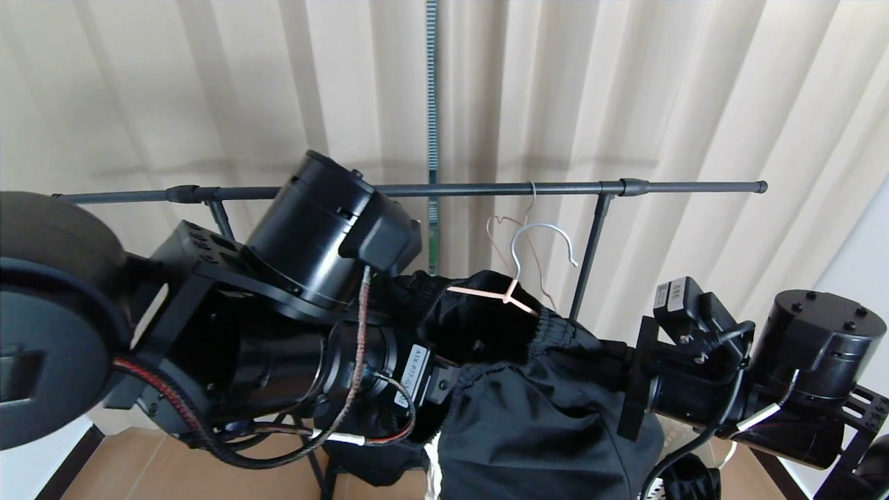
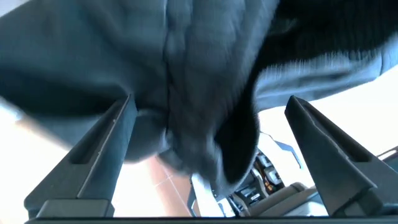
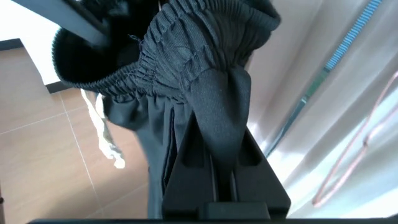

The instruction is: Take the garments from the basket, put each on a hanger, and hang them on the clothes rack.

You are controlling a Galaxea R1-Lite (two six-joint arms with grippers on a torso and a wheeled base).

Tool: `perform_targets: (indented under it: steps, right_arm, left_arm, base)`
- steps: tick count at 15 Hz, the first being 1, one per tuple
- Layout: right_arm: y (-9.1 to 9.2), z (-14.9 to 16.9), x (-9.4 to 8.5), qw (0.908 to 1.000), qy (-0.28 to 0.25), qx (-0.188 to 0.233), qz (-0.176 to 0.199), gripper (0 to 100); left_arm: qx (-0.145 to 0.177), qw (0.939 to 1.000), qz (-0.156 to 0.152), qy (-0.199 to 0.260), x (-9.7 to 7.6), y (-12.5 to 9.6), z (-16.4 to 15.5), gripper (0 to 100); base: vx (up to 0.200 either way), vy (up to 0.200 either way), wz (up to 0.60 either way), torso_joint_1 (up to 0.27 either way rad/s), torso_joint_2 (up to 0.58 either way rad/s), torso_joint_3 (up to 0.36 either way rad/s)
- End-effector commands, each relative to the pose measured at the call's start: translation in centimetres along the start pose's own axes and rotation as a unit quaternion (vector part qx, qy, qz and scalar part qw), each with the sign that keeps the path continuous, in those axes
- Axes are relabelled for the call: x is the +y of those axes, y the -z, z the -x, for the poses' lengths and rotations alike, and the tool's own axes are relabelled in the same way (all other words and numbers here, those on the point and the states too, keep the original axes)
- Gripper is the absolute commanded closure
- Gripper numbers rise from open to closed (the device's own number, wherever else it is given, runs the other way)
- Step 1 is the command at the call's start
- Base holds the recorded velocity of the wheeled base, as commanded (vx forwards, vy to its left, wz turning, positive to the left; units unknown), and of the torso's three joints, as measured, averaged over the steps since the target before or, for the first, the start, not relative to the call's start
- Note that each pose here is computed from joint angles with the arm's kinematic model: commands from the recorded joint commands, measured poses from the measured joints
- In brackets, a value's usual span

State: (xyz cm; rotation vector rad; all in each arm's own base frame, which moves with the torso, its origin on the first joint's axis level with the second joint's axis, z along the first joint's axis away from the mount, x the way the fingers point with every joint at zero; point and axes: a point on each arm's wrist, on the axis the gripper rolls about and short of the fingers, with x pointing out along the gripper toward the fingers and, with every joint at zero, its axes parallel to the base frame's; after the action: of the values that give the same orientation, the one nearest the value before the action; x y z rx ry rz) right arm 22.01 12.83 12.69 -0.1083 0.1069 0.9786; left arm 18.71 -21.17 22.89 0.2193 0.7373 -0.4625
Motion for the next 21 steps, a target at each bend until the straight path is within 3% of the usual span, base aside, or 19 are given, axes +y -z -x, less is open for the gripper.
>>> perform_targets:
  steps: [1, 6, 8, 9, 10, 12, 14, 15, 16, 17, 18, 20, 21]
  right_arm:
    - [0.6, -0.1, -0.5, 0.9999, 0.002, 0.01, -0.006, 100]
    - [1.6, -0.4, -0.4, 0.9996, -0.012, 0.023, -0.013, 100]
    - [2.0, 0.3, -0.5, 0.9989, -0.041, 0.022, -0.009, 100]
    - [2.5, 1.0, -0.7, 0.9972, -0.071, 0.013, 0.021, 100]
    - [2.9, 1.4, -0.8, 0.9957, -0.088, 0.014, 0.027, 100]
    - [3.2, 1.8, -0.7, 0.9927, -0.116, 0.012, 0.032, 100]
    - [3.4, 2.0, -0.4, 0.9899, -0.137, 0.011, 0.032, 100]
    - [3.5, 2.1, -0.4, 0.9894, -0.14, 0.011, 0.034, 100]
    - [3.5, 2.1, -0.3, 0.9881, -0.149, 0.01, 0.037, 100]
    - [3.6, 2.2, -0.2, 0.9872, -0.155, 0.009, 0.036, 100]
    - [3.6, 2.2, -0.2, 0.9867, -0.158, 0.008, 0.037, 100]
    - [3.5, 2.3, -0.1, 0.985, -0.169, 0.005, 0.036, 100]
    - [3.5, 2.3, -0.1, 0.985, -0.169, 0.005, 0.036, 100]
  left_arm:
    - [-0.014, 0.9999, -0.004, 0.002, 0.8, 0.6, 1.8, 0]
    - [-0.036, 0.9987, -0.032, 0.015, 1.9, 2.1, 3.1, 0]
    - [-0.069, 0.9967, -0.042, 0.0, 3.6, 2.2, 3.6, 0]
    - [-0.097, 0.9931, -0.065, 0.005, 5.4, 2.2, 4.1, 0]
    - [-0.102, 0.99, -0.094, 0.023, 6.4, 2.4, 4.4, 0]
    - [-0.11, 0.9783, -0.165, 0.059, 8.3, 2.9, 4.6, 0]
    - [-0.12, 0.9615, -0.225, 0.103, 9.6, 3.2, 4.3, 0]
    - [-0.123, 0.9566, -0.238, 0.116, 9.7, 3.3, 4.2, 0]
    - [-0.125, 0.9414, -0.267, 0.163, 9.6, 3.8, 3.6, 0]
    - [-0.122, 0.9324, -0.285, 0.186, 9.4, 4.2, 3.0, 0]
    - [-0.12, 0.9286, -0.292, 0.195, 9.3, 4.3, 2.7, 0]
    - [-0.11, 0.9111, -0.321, 0.233, 8.4, 4.7, 1.5, 0]
    - [-0.11, 0.9111, -0.321, 0.233, 8.4, 4.7, 1.5, 0]
  base:
    - [0.0, 0.0, 0.0, 0.0, 0.0, 0.0]
    - [0.0, 0.0, 0.0, 0.0, 0.0, 0.0]
    - [0.0, 0.0, 0.0, 0.0, 0.0, 0.0]
    - [0.0, 0.0, 0.0, 0.0, 0.0, 0.0]
    - [0.0, 0.0, 0.0, 0.0, 0.0, 0.0]
    - [0.0, 0.0, 0.0, 0.0, 0.0, 0.0]
    - [0.0, 0.0, 0.0, 0.0, 0.0, 0.0]
    - [0.0, 0.0, 0.0, 0.0, 0.0, 0.0]
    - [0.0, 0.0, 0.0, 0.0, 0.0, 0.0]
    - [0.0, 0.0, 0.0, 0.0, 0.0, 0.0]
    - [0.0, 0.0, 0.0, 0.0, 0.0, 0.0]
    - [0.0, 0.0, 0.0, 0.0, 0.0, 0.0]
    - [0.0, 0.0, 0.0, 0.0, 0.0, 0.0]
